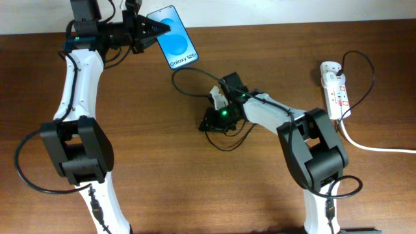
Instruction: Plug charger to phone and switch on socket
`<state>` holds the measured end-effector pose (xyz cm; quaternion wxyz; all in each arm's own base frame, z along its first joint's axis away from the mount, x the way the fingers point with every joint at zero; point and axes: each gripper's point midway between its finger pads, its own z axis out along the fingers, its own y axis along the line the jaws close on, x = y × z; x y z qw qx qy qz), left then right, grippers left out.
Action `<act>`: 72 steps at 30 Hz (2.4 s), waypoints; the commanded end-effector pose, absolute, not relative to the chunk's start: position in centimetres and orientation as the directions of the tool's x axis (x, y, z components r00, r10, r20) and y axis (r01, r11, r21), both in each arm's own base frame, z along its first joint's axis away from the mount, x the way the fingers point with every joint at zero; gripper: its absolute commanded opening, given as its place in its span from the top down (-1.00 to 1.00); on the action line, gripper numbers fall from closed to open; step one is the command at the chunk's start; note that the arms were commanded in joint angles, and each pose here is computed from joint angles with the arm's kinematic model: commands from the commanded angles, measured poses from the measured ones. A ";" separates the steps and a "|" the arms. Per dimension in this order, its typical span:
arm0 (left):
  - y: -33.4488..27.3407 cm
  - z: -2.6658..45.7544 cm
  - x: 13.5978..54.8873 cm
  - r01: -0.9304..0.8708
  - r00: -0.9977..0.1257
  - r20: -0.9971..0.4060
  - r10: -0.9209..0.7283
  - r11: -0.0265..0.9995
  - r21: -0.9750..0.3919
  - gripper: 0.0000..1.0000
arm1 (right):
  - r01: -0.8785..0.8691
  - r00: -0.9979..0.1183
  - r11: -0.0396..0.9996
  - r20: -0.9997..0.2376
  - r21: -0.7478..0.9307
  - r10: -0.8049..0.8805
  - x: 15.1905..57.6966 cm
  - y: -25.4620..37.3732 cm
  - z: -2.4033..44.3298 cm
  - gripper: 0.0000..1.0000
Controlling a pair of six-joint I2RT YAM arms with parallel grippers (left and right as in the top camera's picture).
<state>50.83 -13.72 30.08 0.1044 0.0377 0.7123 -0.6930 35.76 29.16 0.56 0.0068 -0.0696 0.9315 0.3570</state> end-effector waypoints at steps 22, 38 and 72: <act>-13.5 31.2 50.2 0.236 -0.969 -0.236 -0.071 0.016 -0.972 1.00 | -0.440 -0.890 0.409 -0.448 0.799 -0.081 35.0 22.7 23.6 0.91; -19.2 31.3 48.3 0.291 -0.956 -0.291 0.041 -0.014 -0.957 1.00 | -0.480 -0.862 0.218 -0.503 0.850 0.061 33.3 24.7 26.7 0.92; -19.8 31.8 48.3 0.351 -0.935 -0.351 0.052 -0.020 -0.936 1.00 | -0.330 -0.911 0.223 -0.371 0.917 0.180 36.2 26.5 25.6 0.91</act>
